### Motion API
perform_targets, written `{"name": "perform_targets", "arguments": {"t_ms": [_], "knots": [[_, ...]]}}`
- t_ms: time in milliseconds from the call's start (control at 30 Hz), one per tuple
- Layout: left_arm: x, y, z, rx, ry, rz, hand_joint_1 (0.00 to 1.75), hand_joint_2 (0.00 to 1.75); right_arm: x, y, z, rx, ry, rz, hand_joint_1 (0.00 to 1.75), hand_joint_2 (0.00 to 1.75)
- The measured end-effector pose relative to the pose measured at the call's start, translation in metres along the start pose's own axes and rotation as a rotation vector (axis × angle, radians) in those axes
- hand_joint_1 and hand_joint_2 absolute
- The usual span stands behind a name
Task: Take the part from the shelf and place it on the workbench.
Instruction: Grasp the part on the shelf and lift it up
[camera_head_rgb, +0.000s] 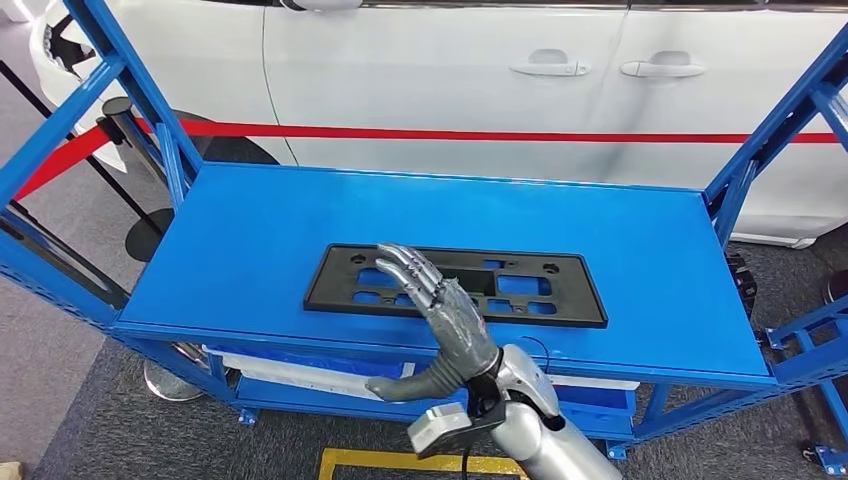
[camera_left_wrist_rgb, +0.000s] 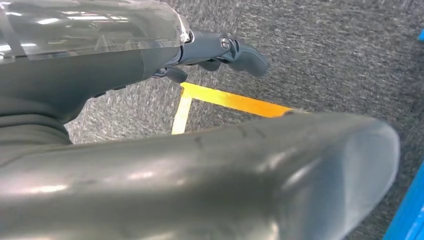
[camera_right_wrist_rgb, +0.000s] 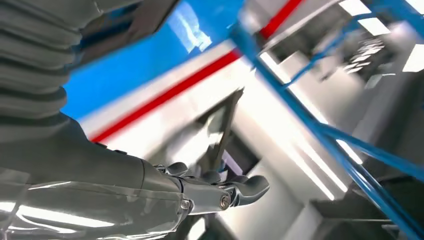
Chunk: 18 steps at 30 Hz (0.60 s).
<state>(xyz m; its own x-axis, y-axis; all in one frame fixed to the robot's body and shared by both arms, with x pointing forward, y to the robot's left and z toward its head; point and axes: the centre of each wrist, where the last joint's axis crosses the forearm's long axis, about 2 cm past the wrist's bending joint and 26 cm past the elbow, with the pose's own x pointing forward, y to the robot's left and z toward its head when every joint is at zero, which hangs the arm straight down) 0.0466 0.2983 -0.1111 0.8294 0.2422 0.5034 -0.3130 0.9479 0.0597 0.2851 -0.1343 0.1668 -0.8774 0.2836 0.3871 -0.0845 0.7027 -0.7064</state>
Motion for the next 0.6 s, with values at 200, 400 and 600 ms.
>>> {"name": "perform_targets", "arguments": {"t_ms": [200,400,600], "knots": [[-0.001,0.001,0.001,0.006,0.003,-0.002,0.00,0.00,0.008,0.014,-0.013,0.039,-0.020,0.262,0.00,1.75],[-0.001,0.001,0.000,-0.013,-0.002,-0.009,0.00,0.00,0.005,0.024,-0.027,0.105,0.010,0.516,0.00,1.75],[-0.001,0.001,0.000,-0.026,-0.005,-0.021,0.00,0.00,-0.005,0.037,-0.029,0.183,0.073,0.602,0.00,1.75]]}}
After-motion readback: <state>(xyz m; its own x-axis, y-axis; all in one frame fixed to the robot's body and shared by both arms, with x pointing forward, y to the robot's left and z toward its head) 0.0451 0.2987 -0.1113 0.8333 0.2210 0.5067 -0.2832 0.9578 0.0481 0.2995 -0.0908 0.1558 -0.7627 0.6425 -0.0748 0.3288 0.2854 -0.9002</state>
